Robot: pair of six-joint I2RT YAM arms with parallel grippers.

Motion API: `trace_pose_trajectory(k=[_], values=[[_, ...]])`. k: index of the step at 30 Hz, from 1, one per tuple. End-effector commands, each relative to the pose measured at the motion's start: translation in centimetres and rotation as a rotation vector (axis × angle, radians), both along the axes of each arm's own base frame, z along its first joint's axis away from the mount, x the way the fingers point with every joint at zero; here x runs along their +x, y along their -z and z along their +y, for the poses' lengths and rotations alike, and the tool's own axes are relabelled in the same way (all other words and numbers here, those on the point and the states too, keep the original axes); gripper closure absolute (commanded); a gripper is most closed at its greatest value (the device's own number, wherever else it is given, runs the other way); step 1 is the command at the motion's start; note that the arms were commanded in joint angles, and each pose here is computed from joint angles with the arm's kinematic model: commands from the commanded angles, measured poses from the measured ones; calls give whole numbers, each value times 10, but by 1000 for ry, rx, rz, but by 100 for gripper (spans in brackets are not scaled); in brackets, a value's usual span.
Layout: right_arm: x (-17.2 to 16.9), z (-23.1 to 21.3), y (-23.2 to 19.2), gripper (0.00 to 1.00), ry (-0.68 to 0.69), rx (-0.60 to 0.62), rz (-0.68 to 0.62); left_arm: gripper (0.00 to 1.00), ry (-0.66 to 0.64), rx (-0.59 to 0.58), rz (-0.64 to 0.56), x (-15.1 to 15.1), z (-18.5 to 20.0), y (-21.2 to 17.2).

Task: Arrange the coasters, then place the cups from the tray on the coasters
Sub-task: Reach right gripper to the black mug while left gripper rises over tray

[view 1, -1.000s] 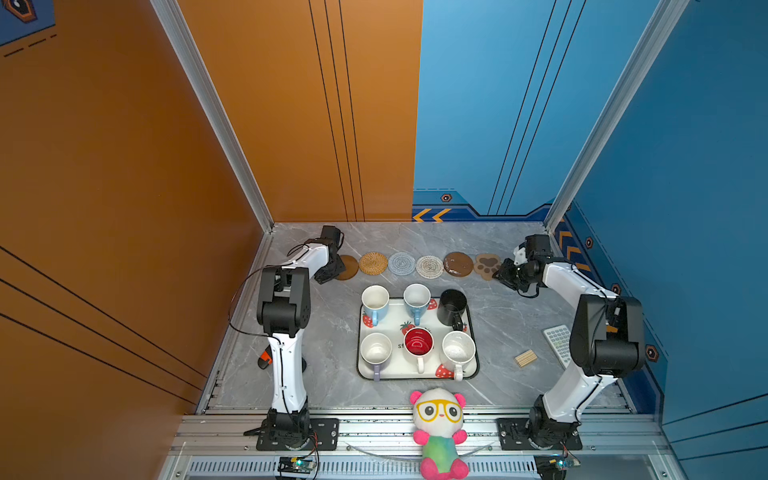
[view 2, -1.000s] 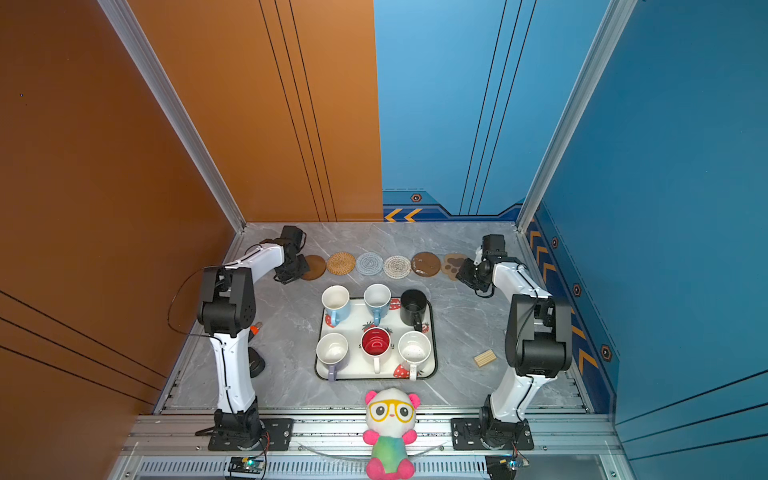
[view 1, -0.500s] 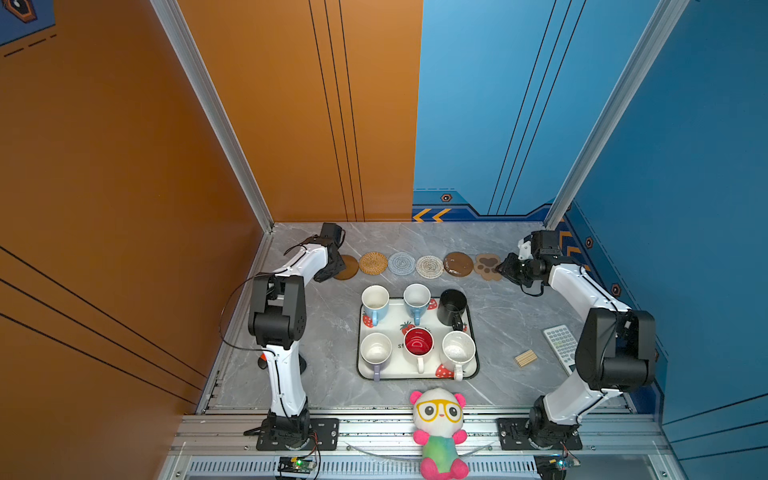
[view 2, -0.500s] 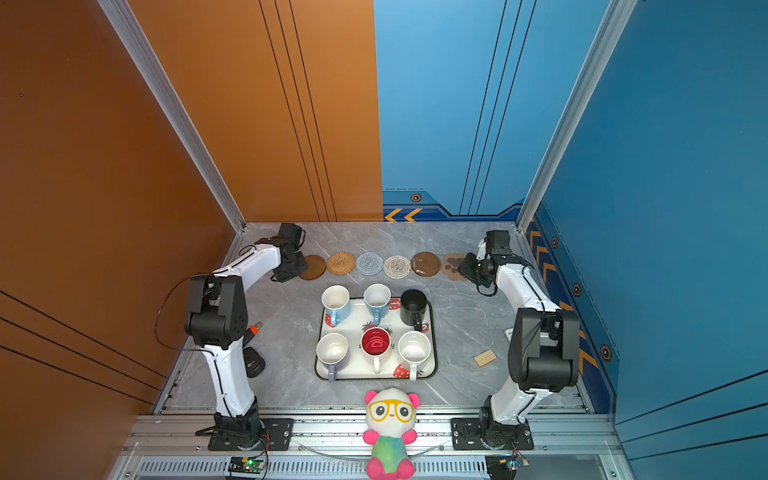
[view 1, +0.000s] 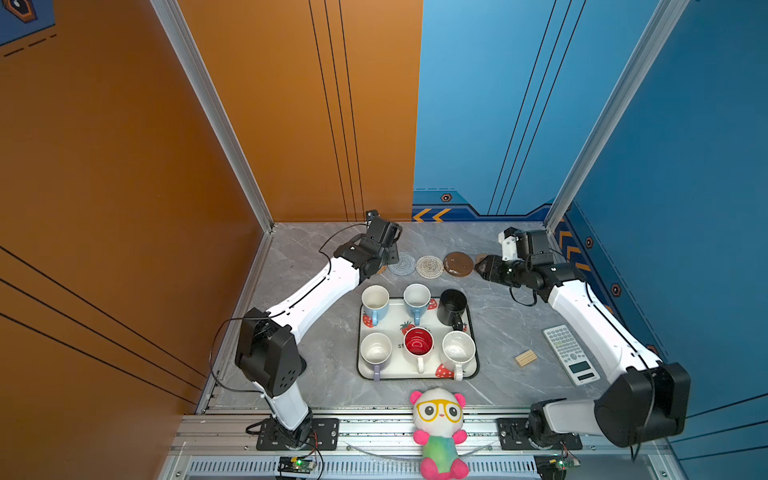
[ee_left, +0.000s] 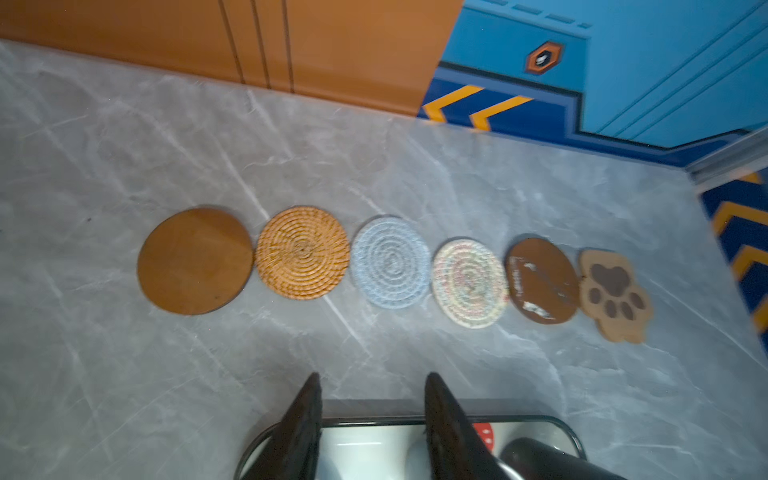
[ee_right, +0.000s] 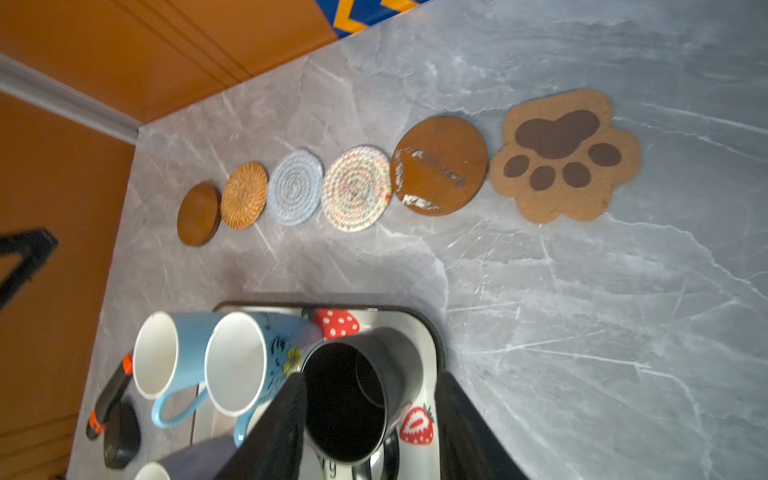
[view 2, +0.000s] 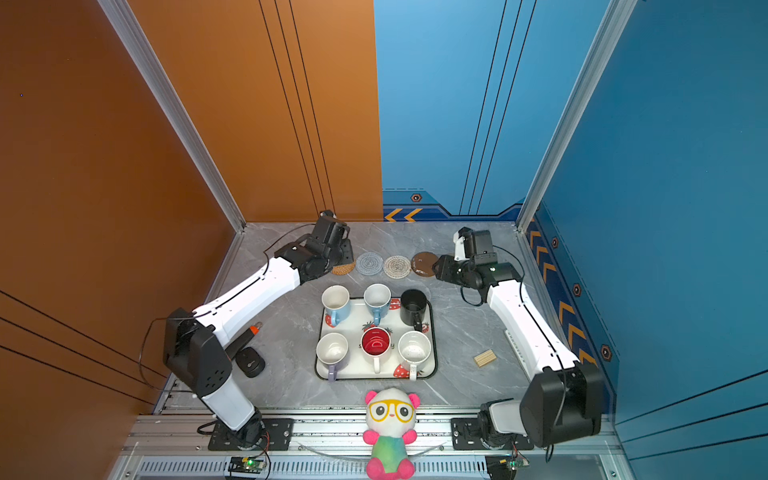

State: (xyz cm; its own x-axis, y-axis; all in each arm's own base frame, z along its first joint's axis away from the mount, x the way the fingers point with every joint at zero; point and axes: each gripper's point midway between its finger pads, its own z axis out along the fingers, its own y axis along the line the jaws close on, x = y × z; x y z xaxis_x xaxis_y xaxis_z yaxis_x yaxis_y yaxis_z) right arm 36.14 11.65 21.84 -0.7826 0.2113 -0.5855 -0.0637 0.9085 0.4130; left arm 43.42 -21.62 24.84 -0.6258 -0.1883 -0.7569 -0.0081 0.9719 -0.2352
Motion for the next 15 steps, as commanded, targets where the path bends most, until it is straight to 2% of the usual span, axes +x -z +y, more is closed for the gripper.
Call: trace_pose_trajectory(k=[1,6,10,15], values=[[-37,2,20,43,-51,-106,70,52,103,-60,-126,-10,-16,-37],[-74,20,47,36,-153,-170,136,39,253,-124,-213,-37,-40,-32],[-95,31,71,33,-206,-208,199,32,285,-98,-227,-49,-34,-28],[-104,42,84,31,-236,-235,210,27,289,-55,-249,-54,-25,-25]])
